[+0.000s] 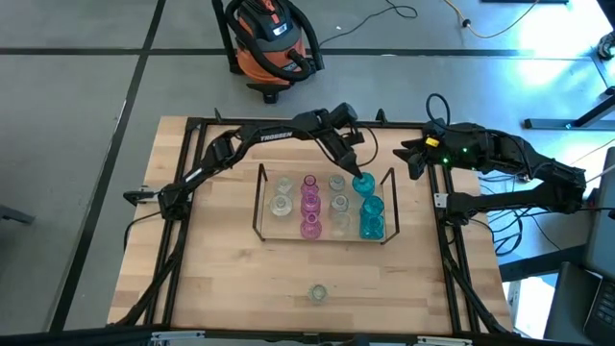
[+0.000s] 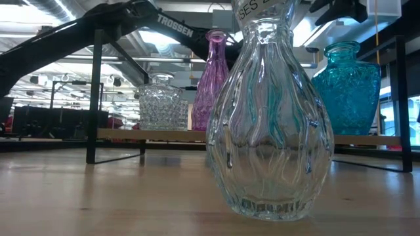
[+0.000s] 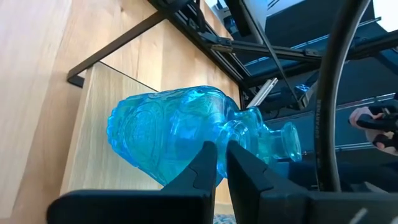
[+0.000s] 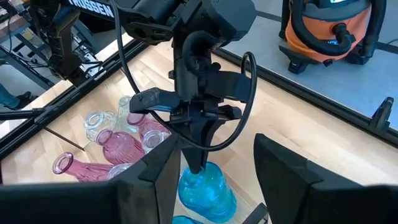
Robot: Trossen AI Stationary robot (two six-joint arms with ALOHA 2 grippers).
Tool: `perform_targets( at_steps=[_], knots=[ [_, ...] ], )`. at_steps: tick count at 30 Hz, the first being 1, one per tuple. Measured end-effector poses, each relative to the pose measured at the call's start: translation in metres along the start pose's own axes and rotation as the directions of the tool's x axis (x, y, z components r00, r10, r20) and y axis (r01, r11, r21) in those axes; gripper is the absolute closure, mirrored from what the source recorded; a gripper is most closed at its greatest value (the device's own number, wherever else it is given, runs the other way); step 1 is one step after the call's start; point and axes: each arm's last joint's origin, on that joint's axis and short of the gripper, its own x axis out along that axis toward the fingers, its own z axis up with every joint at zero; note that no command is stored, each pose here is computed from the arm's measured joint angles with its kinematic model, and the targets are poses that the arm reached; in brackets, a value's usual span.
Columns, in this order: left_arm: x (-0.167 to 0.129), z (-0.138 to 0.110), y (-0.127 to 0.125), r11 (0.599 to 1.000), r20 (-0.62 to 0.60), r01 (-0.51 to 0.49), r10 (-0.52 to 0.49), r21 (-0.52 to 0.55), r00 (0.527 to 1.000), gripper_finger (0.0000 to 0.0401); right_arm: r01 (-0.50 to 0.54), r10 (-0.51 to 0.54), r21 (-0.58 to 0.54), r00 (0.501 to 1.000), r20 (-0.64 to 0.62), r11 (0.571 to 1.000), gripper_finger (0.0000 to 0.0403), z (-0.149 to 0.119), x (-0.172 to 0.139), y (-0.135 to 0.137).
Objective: Sort vases onto shelf
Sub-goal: Put the blue vase aligned with the other blue vase on the shelf
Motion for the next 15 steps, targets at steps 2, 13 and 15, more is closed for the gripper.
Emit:
perform_targets(
  at_steps=[2, 13, 15],
  knots=[
    [0.001, 0.0, -0.001, 1.0, -0.003, 0.001, -0.001, 0.005, 1.0, 0.0379, 0.0, 0.0, 0.0, 1.0, -0.001, 1.0, 0.0226, 0.0, 0.0, 0.0],
    [0.011, -0.003, -0.005, 0.998, 0.005, -0.047, 0.047, 0.041, 0.999, 0.0377, -0.01, 0.01, 0.004, 0.999, -0.033, 1.0, 0.0226, -0.002, 0.0, -0.001],
    [0.011, -0.003, -0.005, 0.998, 0.008, -0.055, 0.054, 0.042, 0.998, 0.0376, -0.011, 0.011, 0.003, 0.999, -0.034, 1.0, 0.0226, -0.002, 0.0, 0.0]
  ],
)
